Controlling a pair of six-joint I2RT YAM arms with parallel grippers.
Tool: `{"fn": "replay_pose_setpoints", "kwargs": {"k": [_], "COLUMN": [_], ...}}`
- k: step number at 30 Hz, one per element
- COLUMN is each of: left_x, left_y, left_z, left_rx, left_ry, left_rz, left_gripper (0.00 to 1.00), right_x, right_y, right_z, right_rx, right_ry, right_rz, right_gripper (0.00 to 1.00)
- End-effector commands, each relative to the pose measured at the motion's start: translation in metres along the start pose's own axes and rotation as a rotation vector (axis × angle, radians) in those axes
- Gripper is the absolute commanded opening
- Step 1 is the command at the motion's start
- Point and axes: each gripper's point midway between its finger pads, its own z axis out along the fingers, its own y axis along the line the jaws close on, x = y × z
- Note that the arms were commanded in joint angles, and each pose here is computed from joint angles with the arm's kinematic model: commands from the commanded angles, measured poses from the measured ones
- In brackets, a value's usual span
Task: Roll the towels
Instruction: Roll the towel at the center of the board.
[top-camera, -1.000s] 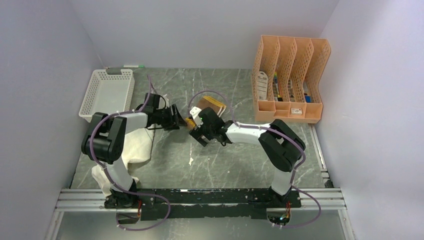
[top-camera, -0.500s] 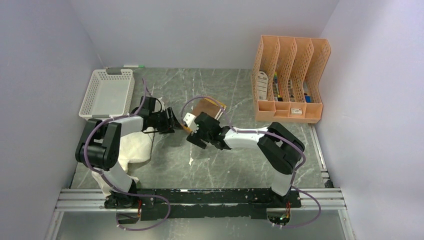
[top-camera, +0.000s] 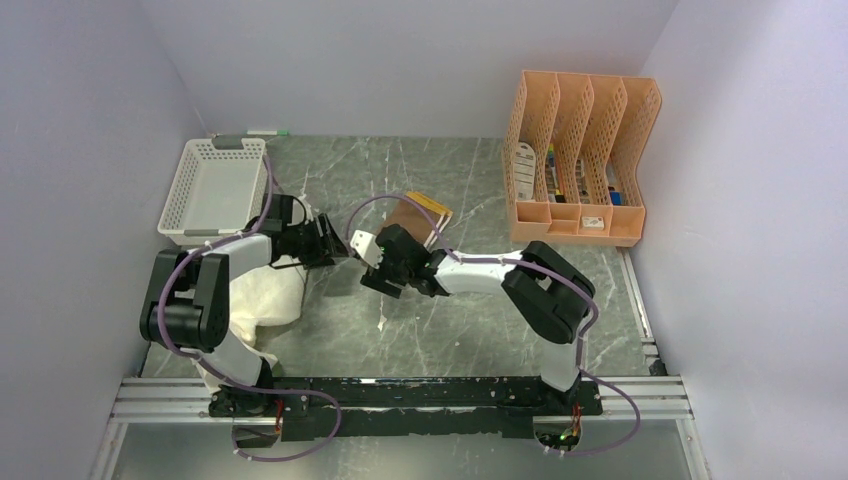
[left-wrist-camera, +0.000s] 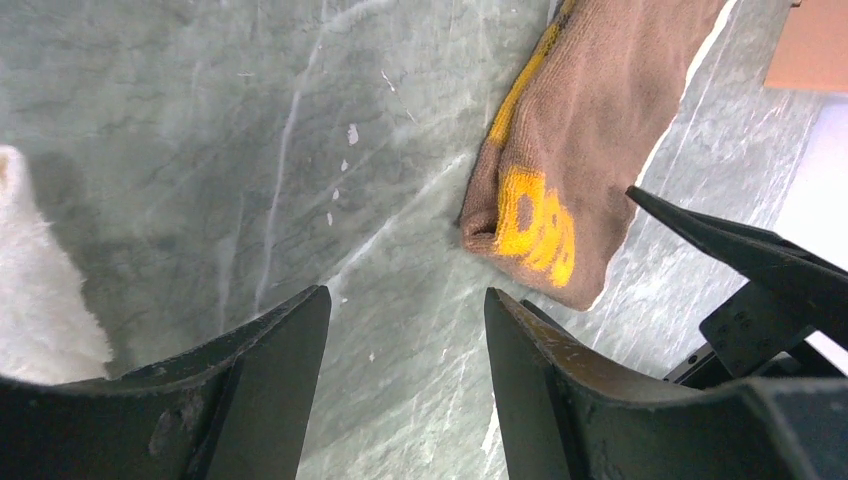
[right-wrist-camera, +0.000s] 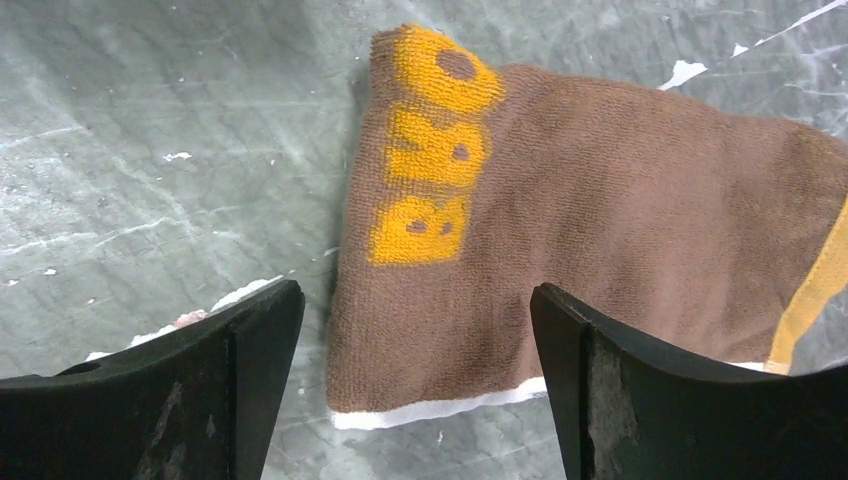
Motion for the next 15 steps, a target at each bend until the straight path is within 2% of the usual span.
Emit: {"fn": "replay_pose_setpoints", "kwargs": {"k": [1,7,12,13,15], "left_x": [-0.003,-0.005,-0.009,-0.011,-0.013], "left_y": [-0.003,-0.004,-0.004,-0.004,-0.004], "left_z": [-0.011,-0.013,-0.018,-0.02,-0.023], "left_rx": [0.029,0.035,0.031,0.03,0.03], "left_ry": [-0.007,-0.011,-0.019,-0.022,-0.027], "left_rz": [0.013,0.014,0.02,0.021,0.024], "left_gripper": [0.7,0.7,0.7,0.7,0.7], "right_x": [0.009,0.016,0.015,0.015,0.014], "right_y": [0.016,0.018,0.022,0.023,0.023], "right_z": [0.006,0.013,0.015,0.016,0.018], "right_rx": [-0.059,-0.058,-0.083,-0.089,-0.103], "right_ry": [0.042,0.095,0.097,0.1,0.102], "right_rz": [0.005,0.038,0.07,0.079,0.105], "right_gripper": [0.84,0.7,0.53,0.48,0.24]}}
